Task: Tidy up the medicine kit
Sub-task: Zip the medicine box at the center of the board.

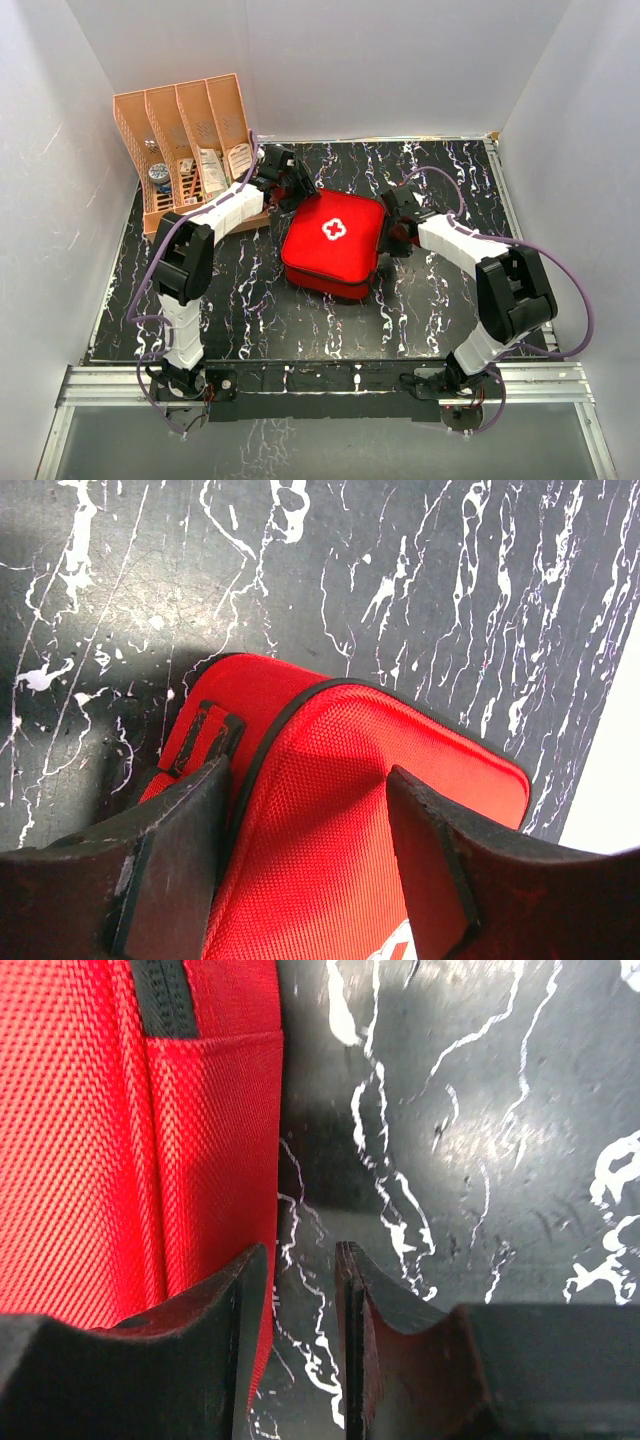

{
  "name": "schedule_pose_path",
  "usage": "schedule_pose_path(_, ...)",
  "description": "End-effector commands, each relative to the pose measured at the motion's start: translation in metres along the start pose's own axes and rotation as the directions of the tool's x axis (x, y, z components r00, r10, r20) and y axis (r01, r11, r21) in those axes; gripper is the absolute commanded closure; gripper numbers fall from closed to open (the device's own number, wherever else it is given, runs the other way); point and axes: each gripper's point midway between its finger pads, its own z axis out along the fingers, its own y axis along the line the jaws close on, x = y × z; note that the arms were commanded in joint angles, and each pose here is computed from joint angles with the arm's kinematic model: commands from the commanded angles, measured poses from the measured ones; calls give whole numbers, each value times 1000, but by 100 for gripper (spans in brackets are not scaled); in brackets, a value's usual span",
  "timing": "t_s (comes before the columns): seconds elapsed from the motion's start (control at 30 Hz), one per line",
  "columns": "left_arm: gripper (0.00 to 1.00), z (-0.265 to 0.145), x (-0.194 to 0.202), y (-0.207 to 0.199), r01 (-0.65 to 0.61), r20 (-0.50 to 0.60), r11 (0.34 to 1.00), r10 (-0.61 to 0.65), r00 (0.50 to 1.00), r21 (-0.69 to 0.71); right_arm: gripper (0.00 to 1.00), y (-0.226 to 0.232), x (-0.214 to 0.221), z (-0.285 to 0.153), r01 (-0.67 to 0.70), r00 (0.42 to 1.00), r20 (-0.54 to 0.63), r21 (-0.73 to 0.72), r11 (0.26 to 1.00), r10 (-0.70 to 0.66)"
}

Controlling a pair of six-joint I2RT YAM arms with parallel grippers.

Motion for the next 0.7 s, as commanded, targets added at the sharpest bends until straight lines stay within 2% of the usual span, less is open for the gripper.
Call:
schedule_pose_path(0.0, 40, -30, 49, -58, -27, -169, 978, 63, 984, 206, 67, 48, 6, -2, -43, 999, -30, -169, 985, 39)
schedule_pose_path(0.27, 41, -59, 69, -11, -98, -279, 979, 146, 949, 179, 66, 45, 6, -1, -36, 999, -27, -161, 986, 32)
schedule_pose_path(0.5, 41, -77, 65, 14, -212, -308, 959, 263, 914, 191, 63, 43, 1, -2, -33, 999, -9, -145, 989, 32)
schedule_pose_path(0.67, 38, -87, 60, 21, -228, -313, 959, 271, 910, 168, 62, 45, -3, -1, -31, 1000, -4, -143, 989, 31)
